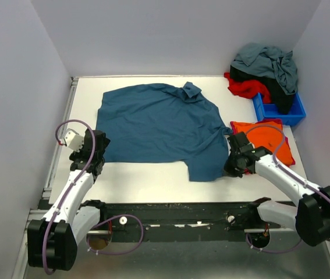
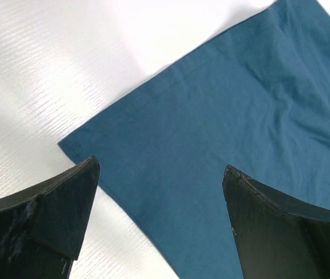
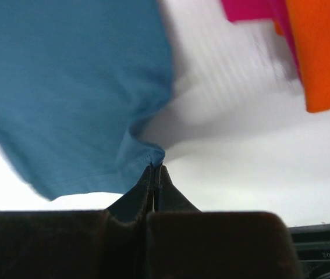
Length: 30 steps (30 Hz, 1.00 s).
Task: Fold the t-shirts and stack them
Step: Grap the side of the flattened tshirt closest away from the robot with both arms
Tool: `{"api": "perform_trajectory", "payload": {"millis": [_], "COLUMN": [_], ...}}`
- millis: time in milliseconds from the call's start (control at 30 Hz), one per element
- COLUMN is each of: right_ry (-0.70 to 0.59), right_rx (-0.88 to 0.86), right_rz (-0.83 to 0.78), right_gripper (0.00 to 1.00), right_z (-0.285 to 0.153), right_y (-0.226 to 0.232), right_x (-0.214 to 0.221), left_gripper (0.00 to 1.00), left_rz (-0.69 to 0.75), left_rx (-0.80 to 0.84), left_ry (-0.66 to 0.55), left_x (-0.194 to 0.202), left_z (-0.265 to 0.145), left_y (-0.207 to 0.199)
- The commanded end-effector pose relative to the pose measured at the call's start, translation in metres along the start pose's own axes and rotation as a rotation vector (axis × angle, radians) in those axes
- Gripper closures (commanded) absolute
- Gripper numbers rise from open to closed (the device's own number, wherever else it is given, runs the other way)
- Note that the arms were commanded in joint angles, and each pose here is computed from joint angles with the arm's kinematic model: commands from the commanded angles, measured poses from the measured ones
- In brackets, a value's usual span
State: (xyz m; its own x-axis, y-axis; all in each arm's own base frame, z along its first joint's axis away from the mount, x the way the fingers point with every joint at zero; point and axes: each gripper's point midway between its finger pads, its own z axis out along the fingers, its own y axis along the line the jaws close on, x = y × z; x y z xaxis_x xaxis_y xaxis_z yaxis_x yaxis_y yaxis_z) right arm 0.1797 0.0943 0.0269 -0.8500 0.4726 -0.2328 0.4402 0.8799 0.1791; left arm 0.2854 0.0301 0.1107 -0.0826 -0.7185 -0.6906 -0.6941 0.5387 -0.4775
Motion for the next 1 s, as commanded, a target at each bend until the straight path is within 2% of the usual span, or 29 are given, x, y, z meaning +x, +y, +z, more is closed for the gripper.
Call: {"api": "perform_trajectory", "payload": {"millis": [0,133,267,433,633,800,967], "right_ry": [-0.156,-0.242,-0.317,-0.315,-0.339,-0.344,-0.356], "right_rx": [-0.164,-0.253,-0.327,-0.354,-0.338,-0.373,-0.374], "right_rz": [-0.092,-0.129,-0.150,-0.169,-0.197,-0.191,-0.191], "right_gripper": [0.99,0.99,0.99,0.99,0.99,0.99,0.99], "right_z": [-0.042,-0.066,-0.074,-0.068,-0.065,-0.069,-0.072], "right_y": [0.036,0.043,0.045,0.045,0.040,0.042,0.041], "right_x": [-0.038,-0.046,-0.047,-0.042,-0.044,-0.041,-0.040], "left_gripper": [0.01,0.10,0.13,0.13,0.18,0.24,0.25], "left_rz": [0.016,0.010,0.031,0.091,0.079,0.082,0.090], "left_rx": [-0.048,-0.095,-0.180,-0.308,-0.415,-0.457,-0.476], "left_ry": [0.007,0.008,-0.010,-0.004,0.036,0.040,0.062], "left_x": [0.001,0.002,-0.004,-0.008,0.003,0.013,0.022], "left_z": [0.002,0.006,0.007,0.008,0.009,0.009,0.012], "left_y": [0.005,0.011,0.019,0.038,0.062,0.081,0.087]}}
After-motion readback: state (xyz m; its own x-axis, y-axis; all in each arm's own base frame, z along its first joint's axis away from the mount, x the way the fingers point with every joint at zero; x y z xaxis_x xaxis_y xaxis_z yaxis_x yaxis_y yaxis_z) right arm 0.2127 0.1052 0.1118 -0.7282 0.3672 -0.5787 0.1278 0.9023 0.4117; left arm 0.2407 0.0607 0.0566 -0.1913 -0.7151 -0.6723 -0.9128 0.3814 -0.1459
